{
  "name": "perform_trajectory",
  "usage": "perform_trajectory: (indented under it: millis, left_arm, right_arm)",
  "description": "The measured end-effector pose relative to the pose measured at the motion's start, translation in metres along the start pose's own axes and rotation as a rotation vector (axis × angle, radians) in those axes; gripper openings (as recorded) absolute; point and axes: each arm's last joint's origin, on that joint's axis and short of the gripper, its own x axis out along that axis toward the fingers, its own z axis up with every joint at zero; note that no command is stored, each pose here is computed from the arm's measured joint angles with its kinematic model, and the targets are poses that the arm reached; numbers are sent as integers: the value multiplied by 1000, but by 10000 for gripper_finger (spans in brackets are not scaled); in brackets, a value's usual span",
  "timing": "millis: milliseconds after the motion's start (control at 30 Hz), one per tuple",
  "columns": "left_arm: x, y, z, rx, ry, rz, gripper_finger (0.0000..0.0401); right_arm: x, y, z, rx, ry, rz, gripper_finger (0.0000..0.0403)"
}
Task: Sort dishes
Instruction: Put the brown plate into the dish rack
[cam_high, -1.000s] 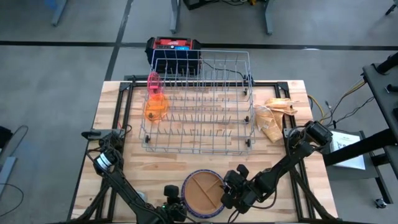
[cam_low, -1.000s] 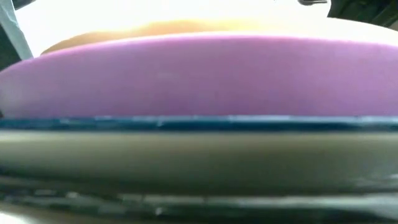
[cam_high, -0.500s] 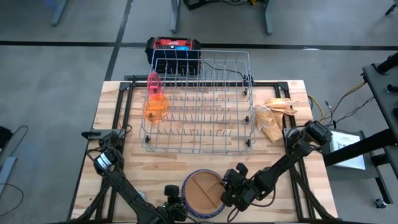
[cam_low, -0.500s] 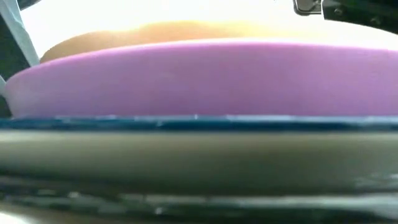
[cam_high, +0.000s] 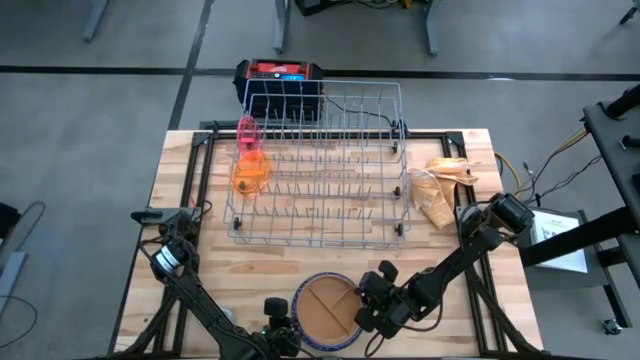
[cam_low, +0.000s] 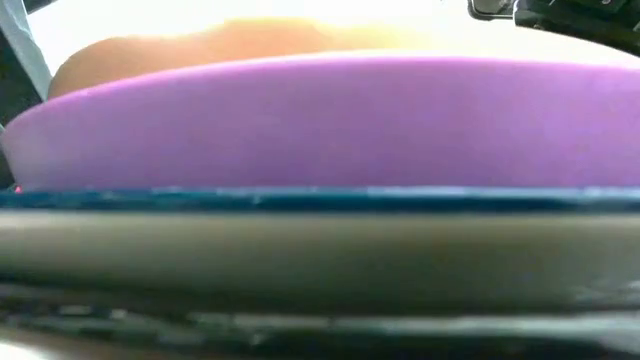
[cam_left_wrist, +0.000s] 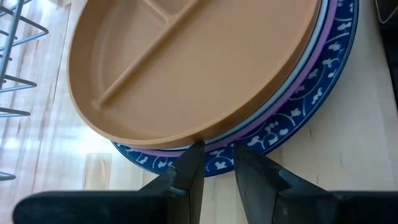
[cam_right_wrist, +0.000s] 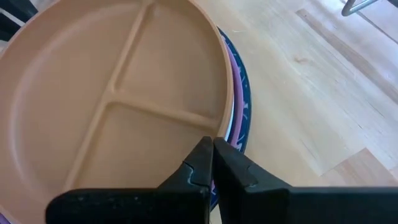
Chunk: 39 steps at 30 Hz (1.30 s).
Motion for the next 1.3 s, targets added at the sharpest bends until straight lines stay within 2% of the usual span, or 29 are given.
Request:
perform_trajectory:
  millis: [233,700,900,1100,1200,1300]
  left_arm:
    - [0,0,0,-4,-3,-3,76]
    - [4,-2,-1,-11,-18,-8,76]
    - [9,-4,-6,-18,-32,-9,77]
    - [13,-4,-7,-19,-42,-13,77]
    - [14,-4,-6,-17,-47,-19,77]
    - [14,-4,-6,-13,-42,-25,77]
  right_arm:
    - [5,-2,6,65,51,15,21]
    - [7,0,8,89,61,44,142]
    - [8,-1,9,91,57,39,178]
    - [7,-1,10,74,50,39,181]
    - [8,0,10,47,40,53,165]
    - [8,1,11,27,30,63,132]
